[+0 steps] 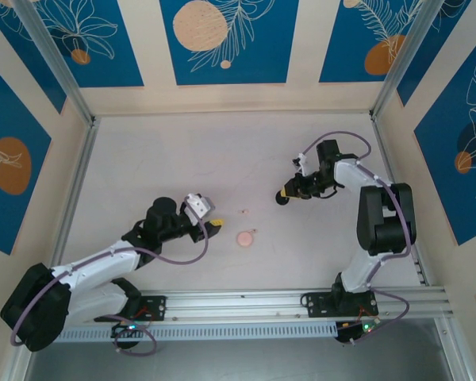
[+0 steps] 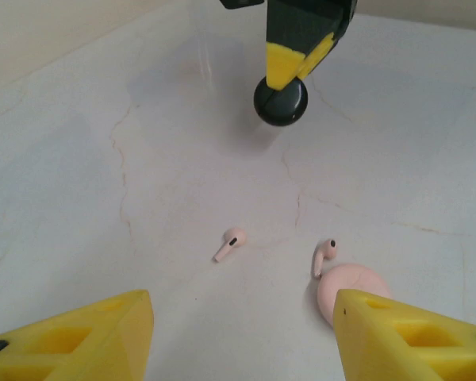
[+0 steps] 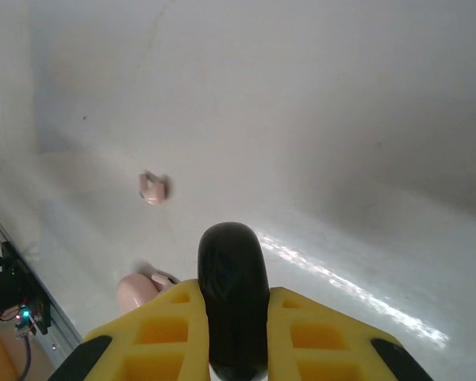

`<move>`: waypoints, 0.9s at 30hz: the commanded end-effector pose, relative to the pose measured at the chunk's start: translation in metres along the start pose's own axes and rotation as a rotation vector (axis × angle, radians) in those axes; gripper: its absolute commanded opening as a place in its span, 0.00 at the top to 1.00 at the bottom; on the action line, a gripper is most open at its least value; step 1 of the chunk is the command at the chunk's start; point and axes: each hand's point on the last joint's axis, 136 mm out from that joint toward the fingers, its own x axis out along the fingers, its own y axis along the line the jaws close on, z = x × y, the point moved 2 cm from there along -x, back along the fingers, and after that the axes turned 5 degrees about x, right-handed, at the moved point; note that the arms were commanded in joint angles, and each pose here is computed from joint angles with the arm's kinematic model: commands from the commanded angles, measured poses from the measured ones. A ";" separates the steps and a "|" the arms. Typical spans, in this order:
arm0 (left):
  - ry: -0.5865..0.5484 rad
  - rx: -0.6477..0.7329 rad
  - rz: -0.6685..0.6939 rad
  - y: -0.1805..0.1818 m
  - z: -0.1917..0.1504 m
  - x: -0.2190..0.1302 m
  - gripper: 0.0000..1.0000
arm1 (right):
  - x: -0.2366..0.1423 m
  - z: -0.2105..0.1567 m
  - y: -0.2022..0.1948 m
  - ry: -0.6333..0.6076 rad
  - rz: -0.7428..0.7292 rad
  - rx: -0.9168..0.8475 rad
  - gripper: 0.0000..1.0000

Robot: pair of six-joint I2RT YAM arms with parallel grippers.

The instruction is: Insert wireless bluetooth earbuds into charging case

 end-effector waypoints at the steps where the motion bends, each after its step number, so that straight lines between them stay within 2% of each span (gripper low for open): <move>1: 0.048 0.017 -0.004 -0.001 -0.009 0.004 0.40 | -0.002 -0.002 -0.011 0.059 0.003 0.077 0.86; 13: 0.072 0.017 -0.016 -0.001 -0.012 0.010 0.40 | 0.012 -0.002 -0.041 0.148 -0.040 0.155 0.81; 21: 0.086 0.003 -0.023 -0.001 -0.015 0.012 0.41 | 0.008 0.001 -0.050 0.132 -0.113 0.166 0.57; 27: 0.113 -0.033 -0.030 -0.002 -0.012 0.012 0.43 | -0.006 0.004 -0.047 0.085 -0.170 0.142 0.51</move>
